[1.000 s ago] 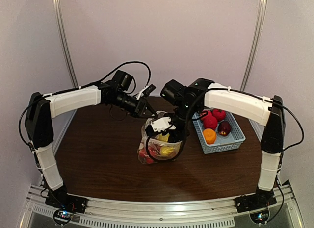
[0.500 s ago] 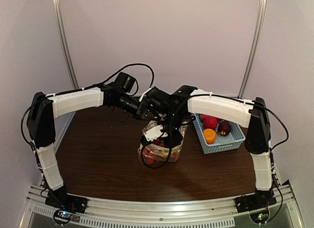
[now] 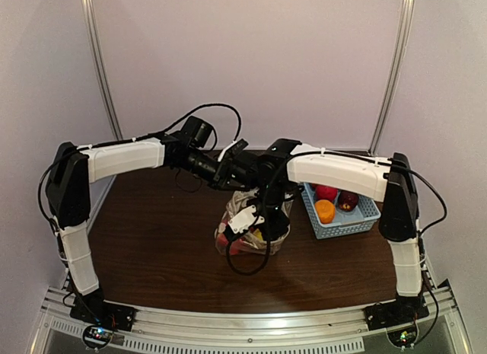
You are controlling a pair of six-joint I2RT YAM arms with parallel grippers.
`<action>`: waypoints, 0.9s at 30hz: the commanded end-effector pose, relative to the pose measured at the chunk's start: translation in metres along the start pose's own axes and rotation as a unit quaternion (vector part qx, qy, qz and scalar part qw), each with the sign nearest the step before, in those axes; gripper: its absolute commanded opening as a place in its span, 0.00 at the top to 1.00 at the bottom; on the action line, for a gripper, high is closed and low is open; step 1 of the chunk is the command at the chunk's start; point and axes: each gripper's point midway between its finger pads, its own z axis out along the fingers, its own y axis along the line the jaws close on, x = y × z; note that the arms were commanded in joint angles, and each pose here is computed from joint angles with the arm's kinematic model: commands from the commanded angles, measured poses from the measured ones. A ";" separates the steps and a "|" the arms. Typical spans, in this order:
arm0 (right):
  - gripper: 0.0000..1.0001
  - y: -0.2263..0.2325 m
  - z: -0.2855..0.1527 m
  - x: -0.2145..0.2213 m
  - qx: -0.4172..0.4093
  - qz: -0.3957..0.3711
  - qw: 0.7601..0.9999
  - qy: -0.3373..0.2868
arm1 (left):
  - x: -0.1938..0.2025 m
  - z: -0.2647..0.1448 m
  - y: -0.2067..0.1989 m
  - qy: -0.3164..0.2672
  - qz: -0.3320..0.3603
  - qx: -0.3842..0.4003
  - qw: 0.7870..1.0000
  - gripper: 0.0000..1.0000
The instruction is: Open the zip-top bag and remove the fake food
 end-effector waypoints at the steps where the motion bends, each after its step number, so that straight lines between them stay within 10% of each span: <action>1: 0.33 0.001 0.022 0.012 0.003 0.005 0.999 0.035 | -0.003 0.004 -0.001 -0.004 0.015 0.011 1.000 1.00; 27: 0.63 -0.039 -0.056 -0.015 0.143 0.057 0.987 -0.051 | -0.009 -0.003 -0.007 0.003 0.040 -0.002 0.999 1.00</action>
